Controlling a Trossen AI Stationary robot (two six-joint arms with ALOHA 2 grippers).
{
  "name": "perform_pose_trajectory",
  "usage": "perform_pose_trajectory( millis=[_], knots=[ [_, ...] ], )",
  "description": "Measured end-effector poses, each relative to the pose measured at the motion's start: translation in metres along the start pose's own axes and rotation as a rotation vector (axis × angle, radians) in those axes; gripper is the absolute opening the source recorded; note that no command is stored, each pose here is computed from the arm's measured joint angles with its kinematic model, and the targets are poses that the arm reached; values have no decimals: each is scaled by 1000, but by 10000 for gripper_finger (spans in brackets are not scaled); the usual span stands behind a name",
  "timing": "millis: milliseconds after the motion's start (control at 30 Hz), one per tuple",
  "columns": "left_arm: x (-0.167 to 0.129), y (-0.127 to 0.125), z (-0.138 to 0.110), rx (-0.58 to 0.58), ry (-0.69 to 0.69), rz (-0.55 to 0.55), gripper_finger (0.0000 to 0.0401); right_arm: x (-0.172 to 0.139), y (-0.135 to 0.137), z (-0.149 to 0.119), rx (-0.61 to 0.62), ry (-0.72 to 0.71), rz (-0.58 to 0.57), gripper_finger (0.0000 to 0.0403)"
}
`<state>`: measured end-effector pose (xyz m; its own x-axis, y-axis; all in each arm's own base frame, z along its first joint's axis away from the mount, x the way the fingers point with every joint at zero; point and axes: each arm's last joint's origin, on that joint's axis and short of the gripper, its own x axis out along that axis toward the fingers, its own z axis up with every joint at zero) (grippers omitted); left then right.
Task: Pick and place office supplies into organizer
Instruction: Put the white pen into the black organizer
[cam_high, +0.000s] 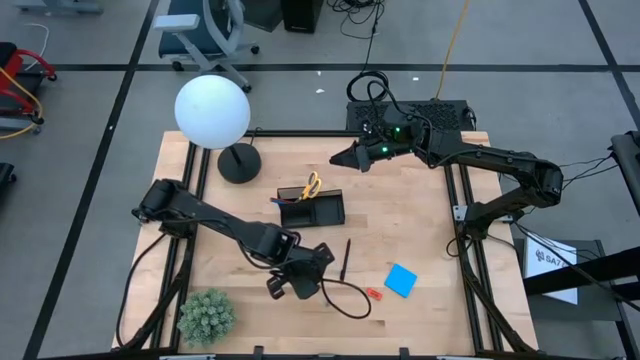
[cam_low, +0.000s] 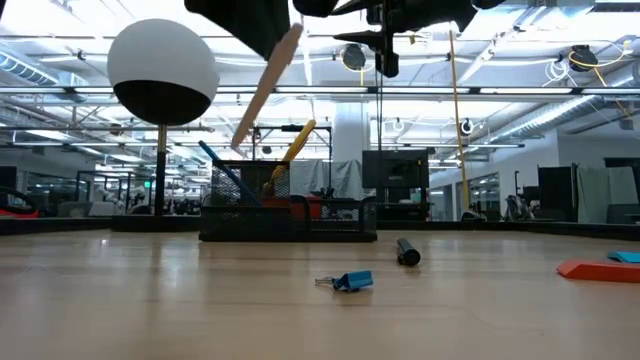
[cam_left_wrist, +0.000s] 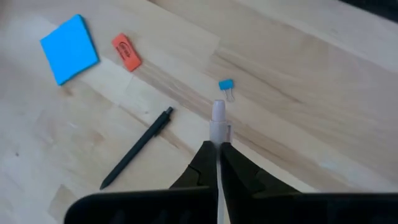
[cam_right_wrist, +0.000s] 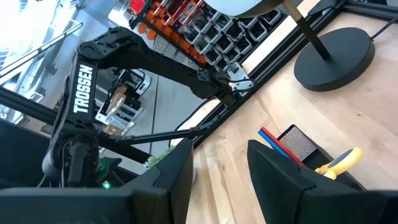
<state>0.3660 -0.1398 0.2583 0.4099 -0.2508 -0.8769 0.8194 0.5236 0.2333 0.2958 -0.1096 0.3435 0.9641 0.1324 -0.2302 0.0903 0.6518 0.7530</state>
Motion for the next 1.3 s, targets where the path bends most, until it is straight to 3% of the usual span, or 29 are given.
perform_pose_trajectory(
  millis=[700,900,1300],
  knots=[
    [-63,2,4,-243,-139,138,0,-9,-12,11,12,-42,-33,144],
    [-82,15,0,-395,-230,202,0,-12,-14,15,10,-62,-37,144],
    [-101,44,-15,-593,-346,330,0,-16,-14,23,-20,-117,-12,144]
  ],
)
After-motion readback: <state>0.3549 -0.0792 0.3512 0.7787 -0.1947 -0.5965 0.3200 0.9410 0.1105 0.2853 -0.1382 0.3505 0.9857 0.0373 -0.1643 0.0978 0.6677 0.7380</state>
